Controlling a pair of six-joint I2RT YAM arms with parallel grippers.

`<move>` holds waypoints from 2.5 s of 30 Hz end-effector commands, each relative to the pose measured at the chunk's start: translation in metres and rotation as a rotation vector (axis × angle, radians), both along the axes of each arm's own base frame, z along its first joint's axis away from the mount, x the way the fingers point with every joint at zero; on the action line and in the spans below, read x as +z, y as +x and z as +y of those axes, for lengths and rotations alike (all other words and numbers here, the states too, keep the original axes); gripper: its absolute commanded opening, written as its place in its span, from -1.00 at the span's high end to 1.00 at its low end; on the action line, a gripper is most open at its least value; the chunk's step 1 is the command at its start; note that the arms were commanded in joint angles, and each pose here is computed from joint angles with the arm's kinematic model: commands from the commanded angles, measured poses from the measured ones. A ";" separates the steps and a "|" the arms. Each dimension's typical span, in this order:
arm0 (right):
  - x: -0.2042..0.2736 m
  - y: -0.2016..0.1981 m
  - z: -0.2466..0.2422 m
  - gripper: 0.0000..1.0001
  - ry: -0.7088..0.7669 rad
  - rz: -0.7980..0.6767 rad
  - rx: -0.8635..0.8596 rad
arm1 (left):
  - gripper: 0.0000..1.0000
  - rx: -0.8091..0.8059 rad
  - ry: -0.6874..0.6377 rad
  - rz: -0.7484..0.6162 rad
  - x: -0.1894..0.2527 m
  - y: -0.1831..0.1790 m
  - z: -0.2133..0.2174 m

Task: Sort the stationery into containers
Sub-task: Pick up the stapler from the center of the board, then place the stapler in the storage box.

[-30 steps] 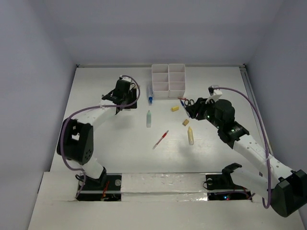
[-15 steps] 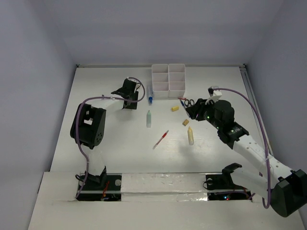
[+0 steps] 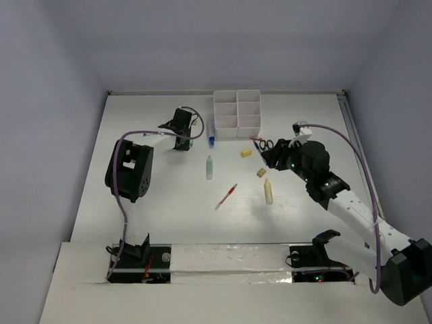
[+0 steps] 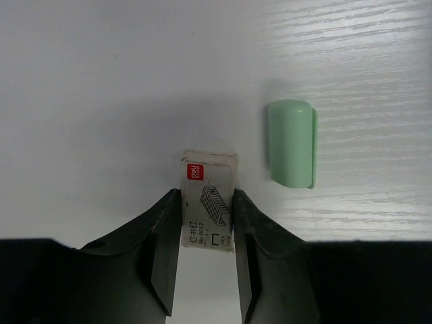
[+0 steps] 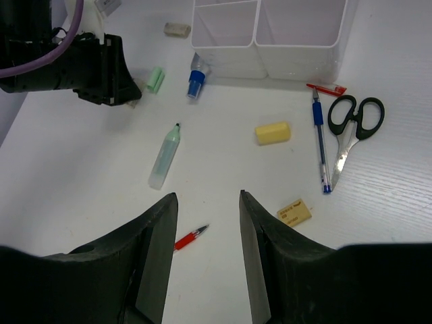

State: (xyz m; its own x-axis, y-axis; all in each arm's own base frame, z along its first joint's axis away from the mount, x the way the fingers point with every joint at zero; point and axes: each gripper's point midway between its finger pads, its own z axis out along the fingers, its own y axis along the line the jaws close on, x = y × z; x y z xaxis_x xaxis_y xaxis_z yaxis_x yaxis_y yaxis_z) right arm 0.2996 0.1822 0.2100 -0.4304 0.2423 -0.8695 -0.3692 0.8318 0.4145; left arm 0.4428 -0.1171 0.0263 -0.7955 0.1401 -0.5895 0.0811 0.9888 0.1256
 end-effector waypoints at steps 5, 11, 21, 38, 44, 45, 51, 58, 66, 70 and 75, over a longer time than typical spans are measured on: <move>0.014 0.002 0.004 0.05 0.024 -0.053 0.006 | 1.00 0.033 -0.111 -0.161 0.100 -0.003 -0.001; 0.012 0.005 0.001 0.05 0.020 -0.053 -0.016 | 0.94 -0.206 -0.291 -0.356 0.205 -0.002 -0.079; 0.014 0.007 -0.009 0.05 0.019 -0.073 -0.069 | 0.92 -0.502 -0.355 -0.499 0.264 0.061 -0.154; 0.003 0.012 -0.006 0.07 0.007 -0.052 -0.071 | 0.89 -0.694 -0.236 -0.525 0.212 0.125 -0.190; 0.002 0.011 -0.005 0.07 0.009 -0.053 -0.065 | 0.83 -0.701 -0.203 -0.537 0.205 0.140 -0.193; 0.003 0.012 -0.005 0.07 0.010 -0.057 -0.064 | 0.81 -0.701 -0.197 -0.542 0.205 0.142 -0.193; 0.004 0.011 -0.005 0.07 0.011 -0.061 -0.060 | 0.77 -0.709 -0.153 -0.547 0.193 0.152 -0.192; 0.009 0.008 -0.003 0.07 0.026 -0.073 -0.044 | 0.73 -0.707 -0.094 -0.555 0.184 0.159 -0.187; 0.009 0.007 0.000 0.07 0.029 -0.071 -0.028 | 0.69 -0.695 -0.066 -0.576 0.180 0.167 -0.185; 0.010 0.007 0.001 0.07 0.032 -0.073 -0.022 | 0.63 -0.689 -0.059 -0.588 0.182 0.169 -0.184; 0.011 0.006 0.002 0.07 0.033 -0.074 -0.017 | 0.30 -0.698 -0.044 -0.615 0.190 0.166 -0.192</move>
State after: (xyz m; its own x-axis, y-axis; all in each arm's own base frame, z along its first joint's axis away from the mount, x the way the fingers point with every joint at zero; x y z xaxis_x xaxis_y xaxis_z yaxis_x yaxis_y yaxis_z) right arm 0.3044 0.1775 0.2019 -0.4142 0.2557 -0.8735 -0.3417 0.8459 0.4096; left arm 0.6017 -0.3006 0.1696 -0.1962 0.4646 -0.8635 0.6219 0.7398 0.2567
